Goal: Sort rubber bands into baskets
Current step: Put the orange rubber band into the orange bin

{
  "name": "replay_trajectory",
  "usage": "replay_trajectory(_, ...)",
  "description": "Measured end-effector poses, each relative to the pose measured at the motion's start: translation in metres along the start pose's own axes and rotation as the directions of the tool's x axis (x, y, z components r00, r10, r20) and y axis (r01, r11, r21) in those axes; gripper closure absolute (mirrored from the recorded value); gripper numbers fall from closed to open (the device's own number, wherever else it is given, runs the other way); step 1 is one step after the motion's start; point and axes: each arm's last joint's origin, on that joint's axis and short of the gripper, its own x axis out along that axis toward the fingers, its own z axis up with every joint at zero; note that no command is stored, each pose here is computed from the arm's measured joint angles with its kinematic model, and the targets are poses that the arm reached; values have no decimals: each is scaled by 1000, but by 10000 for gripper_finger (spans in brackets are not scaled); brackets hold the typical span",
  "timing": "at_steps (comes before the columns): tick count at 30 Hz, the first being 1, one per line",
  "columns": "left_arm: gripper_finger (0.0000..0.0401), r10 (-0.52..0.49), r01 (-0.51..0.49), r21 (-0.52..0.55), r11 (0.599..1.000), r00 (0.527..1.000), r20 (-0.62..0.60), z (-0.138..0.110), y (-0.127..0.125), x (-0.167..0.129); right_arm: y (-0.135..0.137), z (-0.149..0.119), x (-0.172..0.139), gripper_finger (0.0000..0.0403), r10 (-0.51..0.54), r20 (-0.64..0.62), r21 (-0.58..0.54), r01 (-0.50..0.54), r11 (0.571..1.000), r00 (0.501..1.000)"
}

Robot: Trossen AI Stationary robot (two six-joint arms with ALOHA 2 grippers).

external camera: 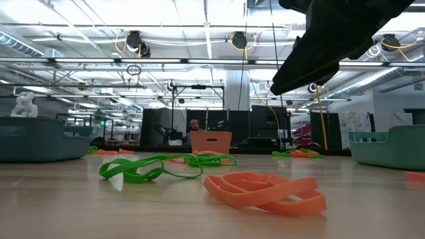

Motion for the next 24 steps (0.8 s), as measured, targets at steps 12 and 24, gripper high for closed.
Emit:
replay_trajectory(12,399,200,-198,46,979,979,-36,13,43,-37,0,0,0,275,0,-1,-4,0,1000,1000)
replay_trajectory(24,400,393,-359,-159,920,849,355,57,123,-99,0,0,0,275,-1,-1,-38,1,999,1000)
